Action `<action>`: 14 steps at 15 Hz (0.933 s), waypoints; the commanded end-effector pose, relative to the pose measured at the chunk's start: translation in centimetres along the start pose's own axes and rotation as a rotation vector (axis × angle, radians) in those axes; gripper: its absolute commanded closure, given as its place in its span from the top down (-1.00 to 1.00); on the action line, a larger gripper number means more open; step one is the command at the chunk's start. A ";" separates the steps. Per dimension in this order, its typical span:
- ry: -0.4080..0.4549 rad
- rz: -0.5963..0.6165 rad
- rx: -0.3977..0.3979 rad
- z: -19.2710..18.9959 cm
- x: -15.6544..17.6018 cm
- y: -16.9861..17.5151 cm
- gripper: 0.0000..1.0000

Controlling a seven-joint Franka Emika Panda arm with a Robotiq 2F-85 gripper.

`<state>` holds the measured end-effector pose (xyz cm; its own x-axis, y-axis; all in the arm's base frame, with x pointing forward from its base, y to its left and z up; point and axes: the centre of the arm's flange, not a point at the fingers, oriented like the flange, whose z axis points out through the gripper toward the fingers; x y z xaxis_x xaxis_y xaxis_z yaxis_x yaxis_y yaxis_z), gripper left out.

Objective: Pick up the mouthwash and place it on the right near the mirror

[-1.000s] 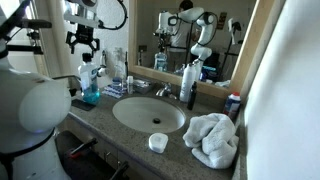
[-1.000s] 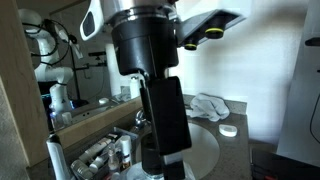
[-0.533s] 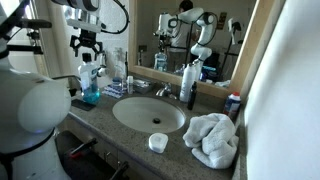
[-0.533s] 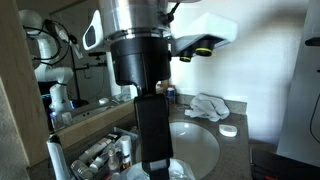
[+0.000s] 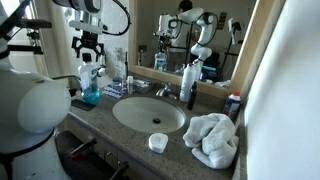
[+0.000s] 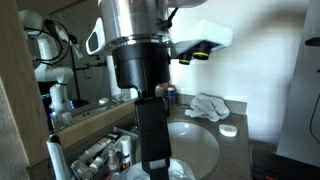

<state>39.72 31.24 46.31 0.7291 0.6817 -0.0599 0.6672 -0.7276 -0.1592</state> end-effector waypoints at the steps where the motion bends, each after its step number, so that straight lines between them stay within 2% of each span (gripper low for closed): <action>1: 0.009 -0.006 -0.003 0.6 0.3 0.5 1.00; 6: -0.006 0.002 -0.002 1.3 0.6 0.8 1.00; 7: -0.007 0.004 0.000 1.4 0.7 0.8 0.50; 8: -0.009 0.004 -0.001 1.4 0.8 0.8 0.47; 14: 0.000 -0.004 -0.013 0.6 1.1 0.5 -0.43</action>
<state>40.45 31.51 45.41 0.7272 0.6830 -0.0684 0.6677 -0.7269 -0.1606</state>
